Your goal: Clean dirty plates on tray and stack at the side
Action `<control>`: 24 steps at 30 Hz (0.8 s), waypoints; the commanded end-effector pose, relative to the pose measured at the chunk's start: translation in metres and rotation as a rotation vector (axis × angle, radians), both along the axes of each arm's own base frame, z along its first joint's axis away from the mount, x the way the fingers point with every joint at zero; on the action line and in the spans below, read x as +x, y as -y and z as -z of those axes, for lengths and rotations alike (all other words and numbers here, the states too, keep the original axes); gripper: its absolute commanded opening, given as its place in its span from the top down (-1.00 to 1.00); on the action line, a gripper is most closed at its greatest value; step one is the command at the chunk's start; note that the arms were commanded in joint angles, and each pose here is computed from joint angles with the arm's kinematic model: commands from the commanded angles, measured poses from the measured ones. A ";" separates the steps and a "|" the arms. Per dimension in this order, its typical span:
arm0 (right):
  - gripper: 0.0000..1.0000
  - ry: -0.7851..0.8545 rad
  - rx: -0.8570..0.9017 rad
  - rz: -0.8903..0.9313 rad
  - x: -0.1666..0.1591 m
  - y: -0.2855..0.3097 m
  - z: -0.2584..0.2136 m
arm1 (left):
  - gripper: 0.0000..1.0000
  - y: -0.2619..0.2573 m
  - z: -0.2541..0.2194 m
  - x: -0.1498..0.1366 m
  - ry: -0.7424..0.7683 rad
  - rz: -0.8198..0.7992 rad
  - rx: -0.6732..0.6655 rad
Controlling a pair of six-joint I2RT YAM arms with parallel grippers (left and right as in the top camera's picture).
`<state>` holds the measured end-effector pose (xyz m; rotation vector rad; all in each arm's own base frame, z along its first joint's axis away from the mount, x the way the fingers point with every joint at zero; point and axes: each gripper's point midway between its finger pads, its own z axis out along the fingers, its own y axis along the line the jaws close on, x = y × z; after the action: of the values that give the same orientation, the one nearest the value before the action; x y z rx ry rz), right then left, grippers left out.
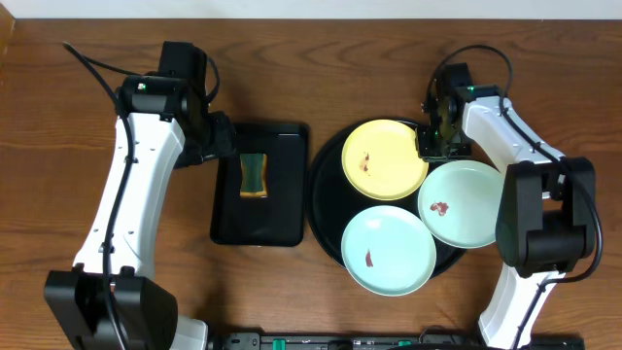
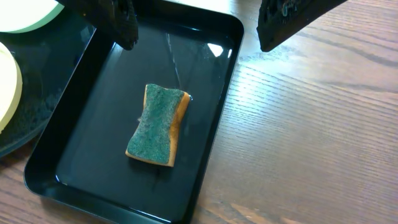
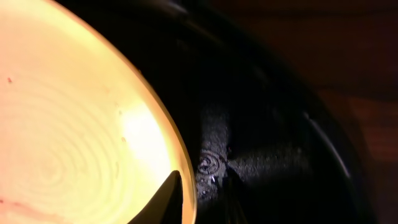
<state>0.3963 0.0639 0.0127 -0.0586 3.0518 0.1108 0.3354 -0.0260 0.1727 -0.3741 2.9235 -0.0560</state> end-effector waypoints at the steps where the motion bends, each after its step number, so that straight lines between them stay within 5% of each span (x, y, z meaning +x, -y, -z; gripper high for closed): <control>1: 0.69 -0.012 -0.008 -0.022 -0.007 -0.005 0.007 | -0.27 -0.002 0.004 -0.001 -0.012 -0.012 0.011; 4: 0.97 -0.009 -0.007 -0.022 -0.006 -0.005 0.007 | -0.27 -0.002 0.004 -0.001 -0.011 -0.012 0.011; 24: 0.97 0.005 -0.006 -0.023 -0.003 -0.006 0.007 | -0.10 0.020 0.052 0.009 0.028 0.041 -0.039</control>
<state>0.3953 0.0668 0.0080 -0.0601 3.0470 0.1371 0.3470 -0.0329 0.1295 -0.3542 2.8896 -0.0917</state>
